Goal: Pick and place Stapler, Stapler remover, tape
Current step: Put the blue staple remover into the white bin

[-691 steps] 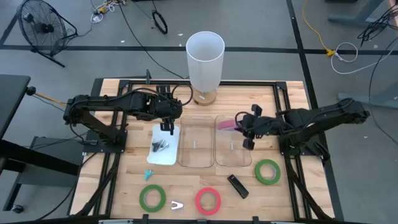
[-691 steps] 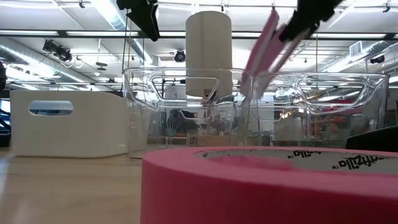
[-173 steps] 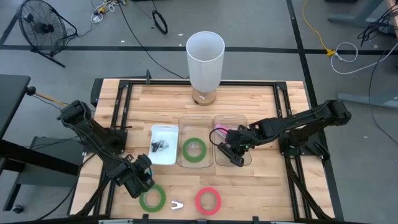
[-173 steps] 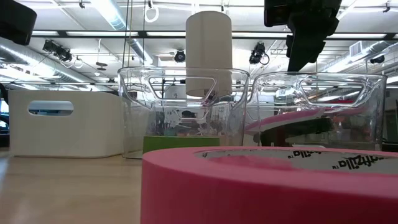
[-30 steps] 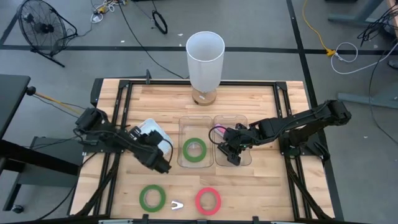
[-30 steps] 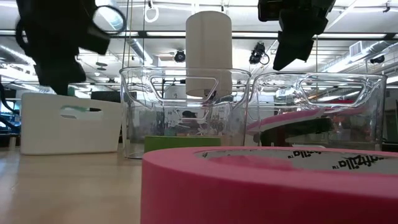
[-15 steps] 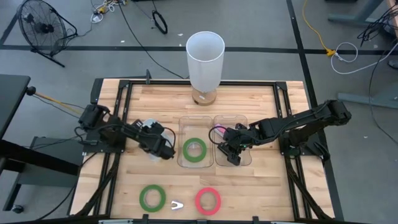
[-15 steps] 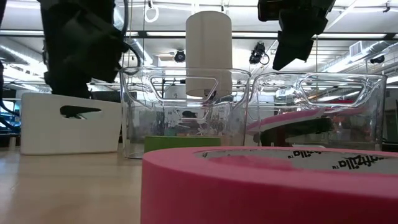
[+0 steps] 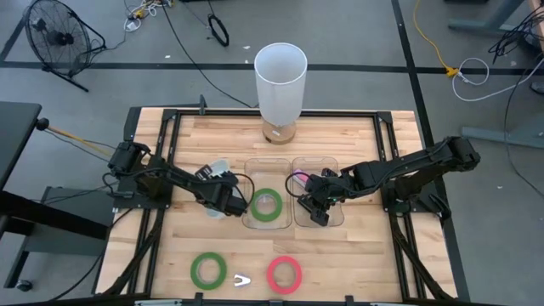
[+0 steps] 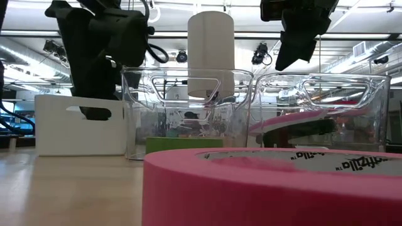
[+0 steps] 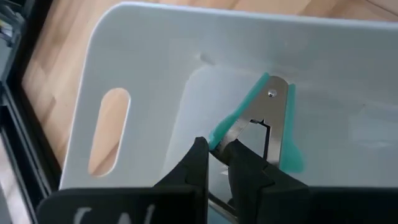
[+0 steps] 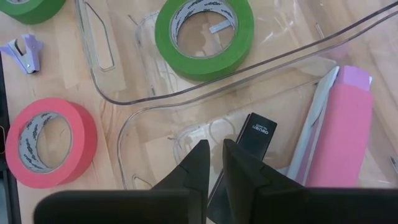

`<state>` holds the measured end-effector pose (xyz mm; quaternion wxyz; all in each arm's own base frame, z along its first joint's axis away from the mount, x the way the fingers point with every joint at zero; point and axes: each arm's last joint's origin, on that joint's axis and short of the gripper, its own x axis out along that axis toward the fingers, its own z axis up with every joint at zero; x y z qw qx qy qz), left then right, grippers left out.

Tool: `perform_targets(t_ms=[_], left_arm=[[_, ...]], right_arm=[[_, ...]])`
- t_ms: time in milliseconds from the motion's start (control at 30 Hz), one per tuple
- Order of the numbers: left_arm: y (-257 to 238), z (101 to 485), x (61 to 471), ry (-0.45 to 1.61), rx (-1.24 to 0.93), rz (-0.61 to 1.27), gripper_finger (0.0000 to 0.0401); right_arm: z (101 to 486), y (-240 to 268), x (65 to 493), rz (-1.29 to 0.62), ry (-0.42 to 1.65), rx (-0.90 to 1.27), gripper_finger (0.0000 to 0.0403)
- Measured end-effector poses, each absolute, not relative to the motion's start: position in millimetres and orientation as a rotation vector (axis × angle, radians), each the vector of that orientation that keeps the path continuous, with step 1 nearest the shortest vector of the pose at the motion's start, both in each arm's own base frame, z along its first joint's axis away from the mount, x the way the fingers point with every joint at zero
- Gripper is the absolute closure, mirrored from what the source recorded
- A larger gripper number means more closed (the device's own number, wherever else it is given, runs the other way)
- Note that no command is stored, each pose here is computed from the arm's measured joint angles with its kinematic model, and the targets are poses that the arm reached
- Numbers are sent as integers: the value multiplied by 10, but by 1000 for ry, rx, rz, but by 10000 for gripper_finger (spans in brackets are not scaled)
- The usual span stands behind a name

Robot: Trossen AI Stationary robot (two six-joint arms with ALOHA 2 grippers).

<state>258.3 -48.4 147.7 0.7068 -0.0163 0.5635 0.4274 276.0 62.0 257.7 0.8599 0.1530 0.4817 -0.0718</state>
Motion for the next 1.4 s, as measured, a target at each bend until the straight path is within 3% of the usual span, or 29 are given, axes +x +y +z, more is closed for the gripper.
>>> perform_targets(t_ms=[967,1400], left_arm=[[-222,1503,2574,1229,-7,1092,363],[-258,1479,2732,1179,14,941,363]], right_arm=[[2586,609,2774,-190,980,301,355],[2586,608,2774,-192,979,301,355]])
